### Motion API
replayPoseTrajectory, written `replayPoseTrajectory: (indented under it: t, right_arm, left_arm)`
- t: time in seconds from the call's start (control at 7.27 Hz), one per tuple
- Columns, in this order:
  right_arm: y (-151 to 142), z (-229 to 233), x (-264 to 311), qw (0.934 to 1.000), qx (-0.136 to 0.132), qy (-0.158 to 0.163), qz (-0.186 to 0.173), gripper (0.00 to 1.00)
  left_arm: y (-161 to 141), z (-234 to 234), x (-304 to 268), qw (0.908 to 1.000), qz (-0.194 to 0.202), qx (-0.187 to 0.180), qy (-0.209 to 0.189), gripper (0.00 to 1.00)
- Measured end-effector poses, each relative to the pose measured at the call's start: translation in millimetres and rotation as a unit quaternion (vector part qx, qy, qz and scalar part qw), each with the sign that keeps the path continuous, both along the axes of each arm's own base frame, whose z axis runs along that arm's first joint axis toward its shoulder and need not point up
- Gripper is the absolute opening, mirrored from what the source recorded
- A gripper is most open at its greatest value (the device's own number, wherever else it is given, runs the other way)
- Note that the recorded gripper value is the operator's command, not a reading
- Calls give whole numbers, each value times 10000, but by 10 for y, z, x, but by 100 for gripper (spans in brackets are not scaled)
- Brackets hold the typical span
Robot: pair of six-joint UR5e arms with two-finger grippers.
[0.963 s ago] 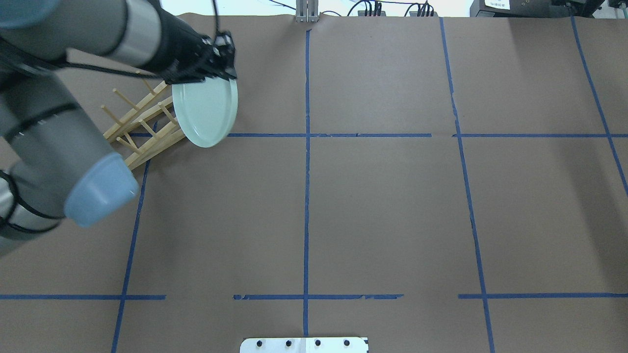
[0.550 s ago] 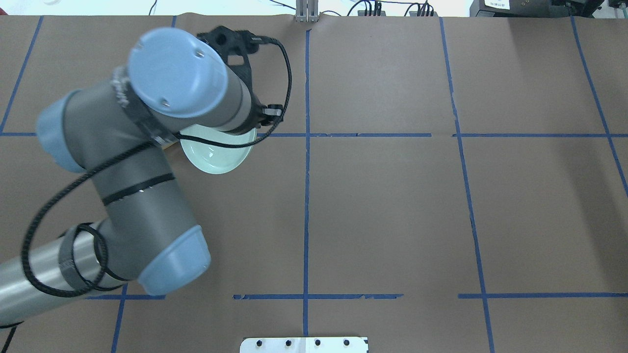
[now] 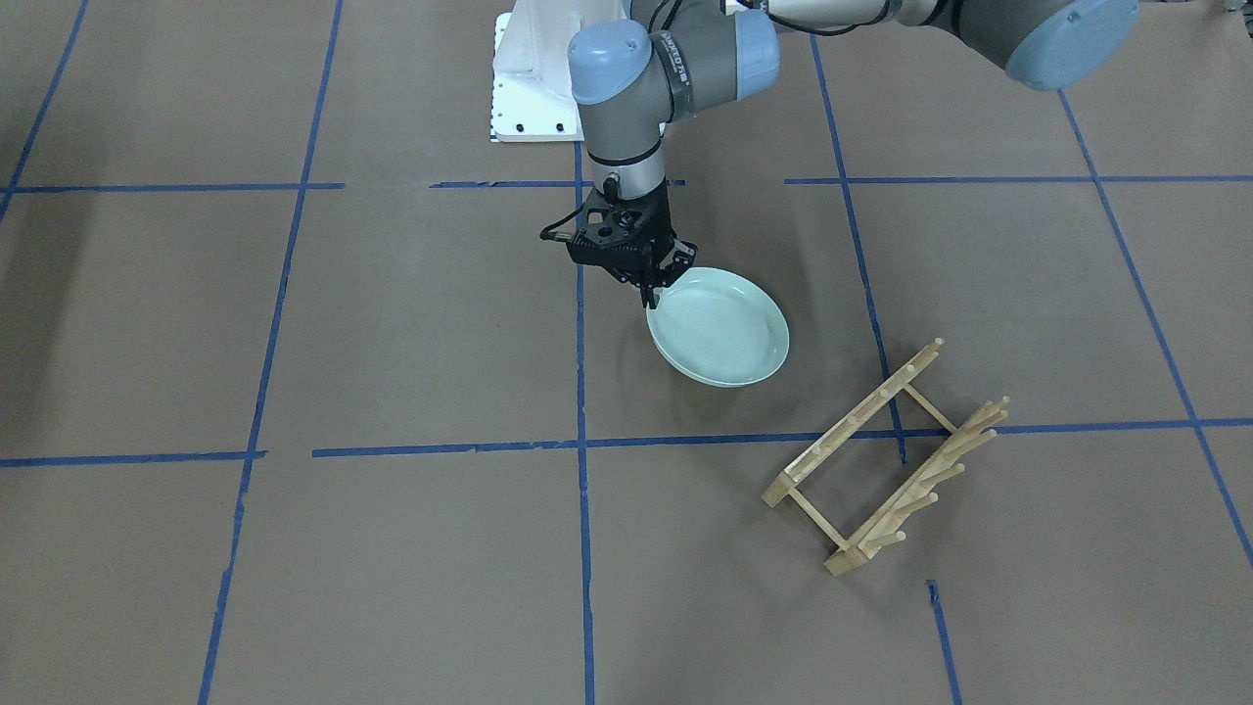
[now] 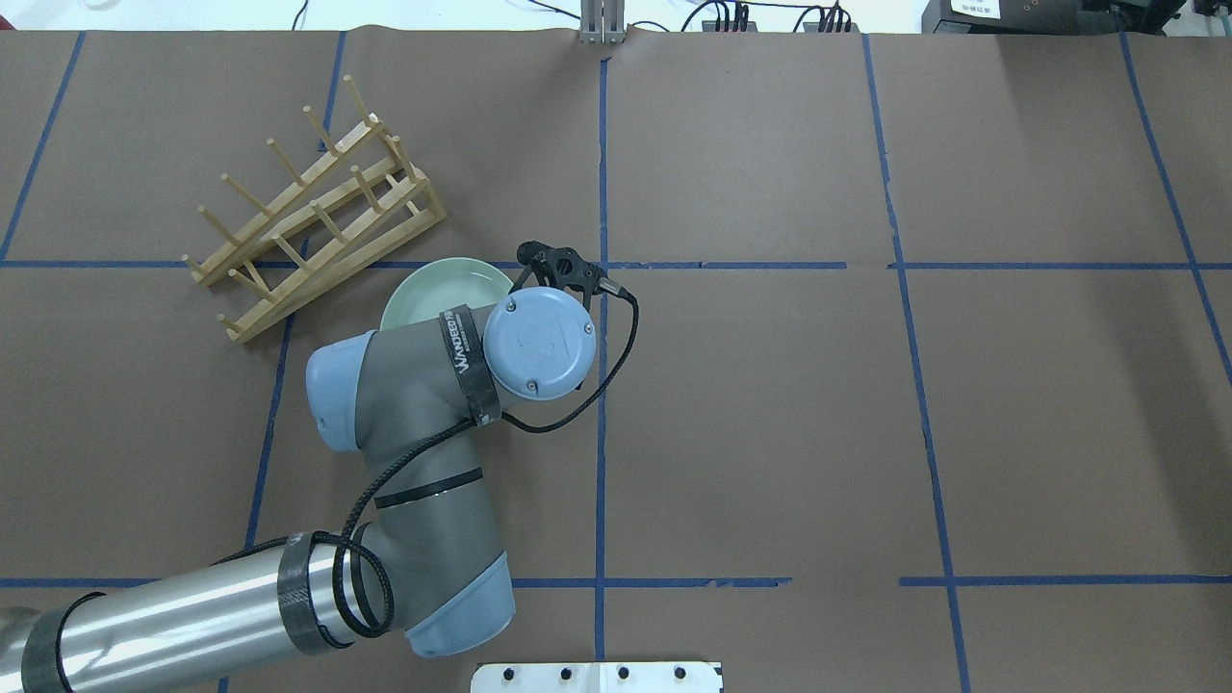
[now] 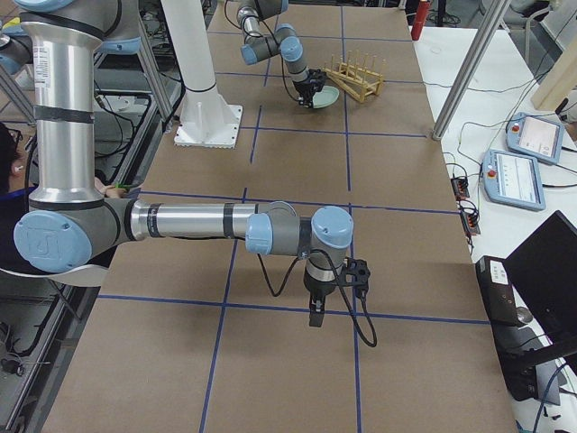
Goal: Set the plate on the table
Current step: 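Lower the flat plate onto the table beside the rack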
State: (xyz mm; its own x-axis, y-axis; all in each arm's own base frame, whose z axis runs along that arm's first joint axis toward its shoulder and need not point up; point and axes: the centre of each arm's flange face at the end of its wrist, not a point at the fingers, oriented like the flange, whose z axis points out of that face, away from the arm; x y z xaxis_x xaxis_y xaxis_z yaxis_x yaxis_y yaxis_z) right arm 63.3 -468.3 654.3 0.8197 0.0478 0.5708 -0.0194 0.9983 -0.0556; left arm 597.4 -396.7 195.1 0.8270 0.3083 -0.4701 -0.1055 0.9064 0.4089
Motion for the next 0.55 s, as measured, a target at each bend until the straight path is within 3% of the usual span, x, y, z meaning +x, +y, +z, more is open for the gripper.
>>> replayPoseTrajectory:
  t: [0.14,0.55]
  right_arm:
    - [0,0,-1,10000,-1,0,-1,100]
    - [0,0,1,10000,2,0,1,100]
  left_arm:
    - [40,28,55,9999,102,39,-43,100]
    - [76,-136,-33,9988,374,314,25,100]
